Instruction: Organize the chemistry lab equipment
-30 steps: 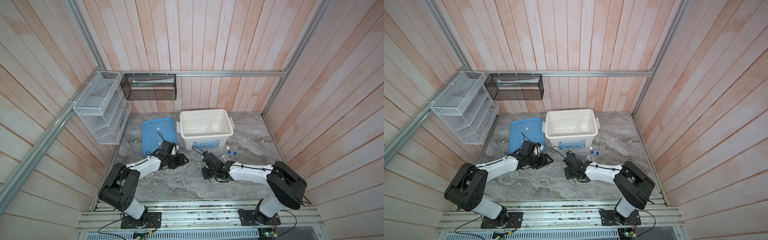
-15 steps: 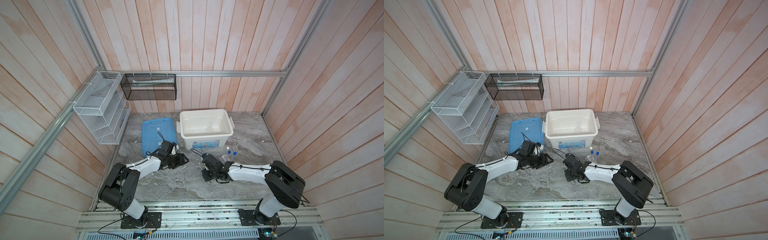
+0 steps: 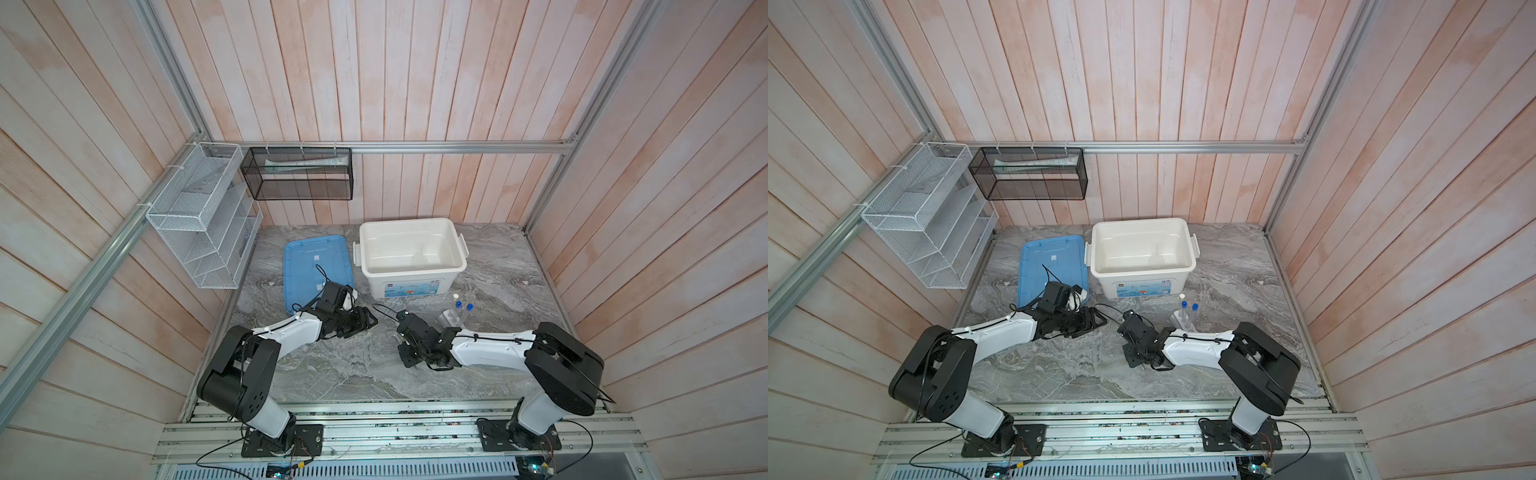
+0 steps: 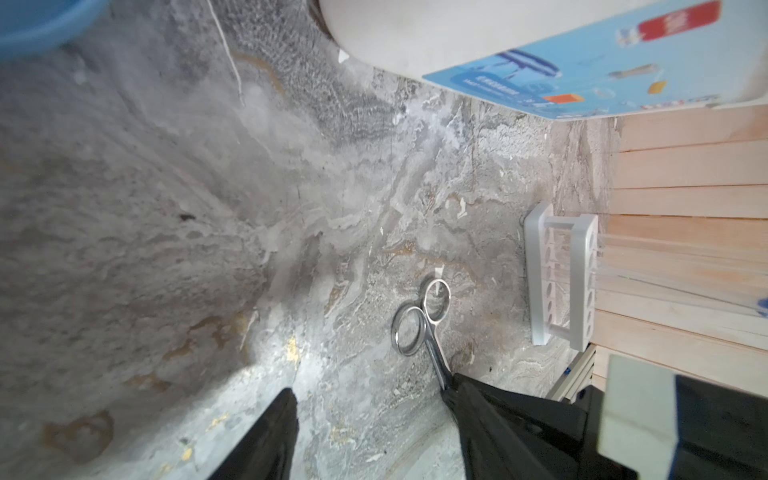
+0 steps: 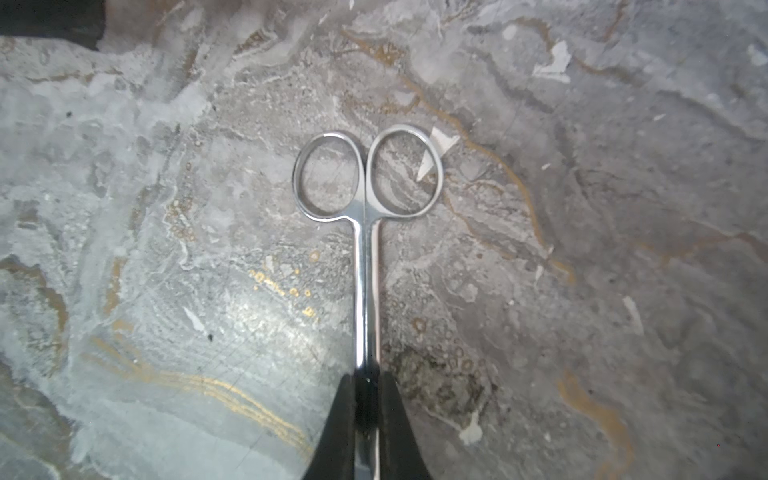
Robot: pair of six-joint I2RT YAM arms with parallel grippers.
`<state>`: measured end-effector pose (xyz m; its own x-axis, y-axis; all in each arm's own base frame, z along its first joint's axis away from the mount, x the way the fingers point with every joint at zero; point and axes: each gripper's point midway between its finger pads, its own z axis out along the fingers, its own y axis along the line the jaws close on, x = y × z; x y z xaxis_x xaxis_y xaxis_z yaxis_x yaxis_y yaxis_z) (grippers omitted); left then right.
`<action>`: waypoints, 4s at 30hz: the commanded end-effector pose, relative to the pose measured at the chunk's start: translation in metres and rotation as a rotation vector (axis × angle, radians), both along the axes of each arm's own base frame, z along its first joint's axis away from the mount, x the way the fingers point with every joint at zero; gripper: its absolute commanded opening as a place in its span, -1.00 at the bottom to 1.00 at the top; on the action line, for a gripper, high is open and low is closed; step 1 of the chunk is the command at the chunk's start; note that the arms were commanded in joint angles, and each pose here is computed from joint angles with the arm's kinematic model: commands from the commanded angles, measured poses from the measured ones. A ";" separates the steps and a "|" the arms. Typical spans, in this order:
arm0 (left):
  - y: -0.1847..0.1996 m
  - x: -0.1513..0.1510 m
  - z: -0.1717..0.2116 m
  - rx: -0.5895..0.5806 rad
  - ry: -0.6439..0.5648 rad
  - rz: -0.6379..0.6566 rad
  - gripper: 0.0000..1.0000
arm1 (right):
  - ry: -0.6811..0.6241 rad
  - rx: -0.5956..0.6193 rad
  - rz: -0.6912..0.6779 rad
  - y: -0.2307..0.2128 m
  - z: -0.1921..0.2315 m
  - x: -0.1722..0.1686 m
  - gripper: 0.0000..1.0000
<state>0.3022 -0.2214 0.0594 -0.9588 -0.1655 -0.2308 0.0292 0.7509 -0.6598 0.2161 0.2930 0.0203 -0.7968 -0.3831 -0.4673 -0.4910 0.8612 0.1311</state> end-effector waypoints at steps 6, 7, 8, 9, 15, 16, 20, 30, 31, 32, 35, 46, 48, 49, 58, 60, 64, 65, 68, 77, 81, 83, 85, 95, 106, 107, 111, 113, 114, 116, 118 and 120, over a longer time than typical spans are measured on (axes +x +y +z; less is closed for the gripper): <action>-0.007 -0.002 -0.011 -0.017 0.021 -0.023 0.27 | 0.038 0.003 0.047 -0.011 0.006 -0.020 -0.88; -0.010 -0.003 -0.013 -0.016 0.024 -0.031 0.27 | 0.037 0.011 0.051 -0.009 0.007 -0.020 -0.88; -0.012 -0.004 -0.013 -0.017 0.026 -0.038 0.27 | 0.038 0.016 0.055 -0.009 0.008 -0.021 -0.87; -0.015 -0.005 -0.014 -0.017 0.027 -0.045 0.27 | 0.038 0.023 0.057 -0.008 0.009 -0.021 -0.88; -0.022 -0.006 -0.015 -0.024 0.031 -0.063 0.27 | 0.041 0.027 0.060 -0.008 0.008 -0.023 -0.87; -0.023 -0.005 -0.015 -0.024 0.029 -0.064 0.27 | 0.044 0.021 0.062 -0.009 0.007 -0.023 -0.87; -0.024 -0.004 -0.012 -0.025 0.022 -0.069 0.27 | 0.064 0.044 0.081 -0.006 0.009 -0.028 -0.76; -0.025 -0.002 -0.010 -0.022 0.018 -0.070 0.27 | 0.090 0.005 0.112 -0.008 -0.007 -0.037 -0.52; -0.024 -0.001 -0.009 -0.021 0.016 -0.069 0.27 | 0.091 -0.003 0.115 -0.009 -0.009 -0.037 -0.52; -0.024 -0.002 -0.010 -0.021 0.019 -0.070 0.27 | 0.091 -0.011 0.117 -0.009 -0.011 -0.038 -0.52; -0.024 -0.002 -0.011 -0.020 0.021 -0.068 0.27 | 0.082 -0.054 0.118 -0.012 -0.019 -0.039 -0.58; -0.023 -0.005 -0.017 -0.013 0.031 -0.072 0.29 | 0.046 -0.122 0.137 -0.013 -0.022 -0.044 -0.87; -0.024 -0.005 -0.019 -0.012 0.034 -0.073 0.29 | 0.031 -0.116 0.139 -0.012 -0.017 -0.043 -0.88; -0.024 -0.005 -0.019 -0.012 0.035 -0.073 0.29 | 0.026 -0.113 0.139 -0.011 -0.015 -0.043 -0.89; -0.032 -0.006 -0.024 0.013 0.067 -0.084 0.29 | -0.034 -0.146 0.138 -0.008 -0.001 -0.039 -0.92; -0.034 -0.007 -0.025 0.012 0.077 -0.080 0.29 | -0.047 -0.161 0.135 -0.009 0.000 -0.038 -0.92; -0.036 -0.010 -0.031 0.013 0.097 -0.078 0.29 | -0.078 -0.205 0.131 -0.009 0.003 -0.035 -0.93; -0.036 -0.010 -0.031 0.013 0.099 -0.078 0.29 | -0.085 -0.211 0.130 -0.009 0.004 -0.034 -0.93; -0.038 -0.012 -0.033 0.015 0.107 -0.086 0.29 | -0.100 -0.214 0.128 -0.007 0.007 -0.033 -0.93; -0.041 -0.015 -0.045 0.073 0.197 -0.054 0.35 | -0.151 -0.242 0.129 -0.002 0.016 -0.029 -0.95; -0.044 -0.016 -0.046 0.075 0.212 -0.044 0.37 | -0.162 -0.249 0.131 -0.001 0.017 -0.029 -0.95; -0.044 -0.016 -0.048 0.079 0.216 -0.048 0.37 | -0.163 -0.249 0.131 -0.001 0.017 -0.029 -0.95; -0.044 -0.017 -0.048 0.085 0.215 -0.054 0.37 | -0.154 -0.239 0.131 -0.001 0.017 -0.030 -0.94; -0.042 -0.015 -0.037 0.092 0.156 -0.090 0.37 | -0.029 -0.043 0.134 -0.006 0.020 -0.039 -0.62; -0.026 -0.016 -0.028 0.089 0.123 -0.081 0.37 | 0.029 -0.060 0.129 -0.017 0.002 -0.046 -0.47; -0.025 -0.016 -0.028 0.088 0.123 -0.082 0.37 | 0.027 -0.064 0.122 -0.020 0.001 -0.046 -0.46; -0.025 -0.014 -0.025 0.081 0.108 -0.091 0.37 | 0.035 -0.048 0.102 -0.023 -0.002 -0.048 -0.44; -0.026 -0.011 -0.022 0.074 0.097 -0.095 0.37 | 0.041 -0.046 0.096 -0.025 -0.004 -0.049 -0.44; -0.027 -0.011 -0.022 0.072 0.097 -0.100 0.37 | 0.045 -0.045 0.096 -0.025 -0.006 -0.050 -0.43; -0.027 -0.011 -0.023 0.070 0.096 -0.101 0.37 | 0.056 -0.047 0.096 -0.026 -0.009 -0.050 -0.44; -0.028 -0.011 -0.025 0.064 0.100 -0.103 0.37 | 0.061 -0.052 0.097 -0.026 -0.012 -0.051 -0.44; -0.029 -0.011 -0.025 0.060 0.101 -0.106 0.37 | 0.068 -0.055 0.090 -0.029 -0.015 -0.051 -0.45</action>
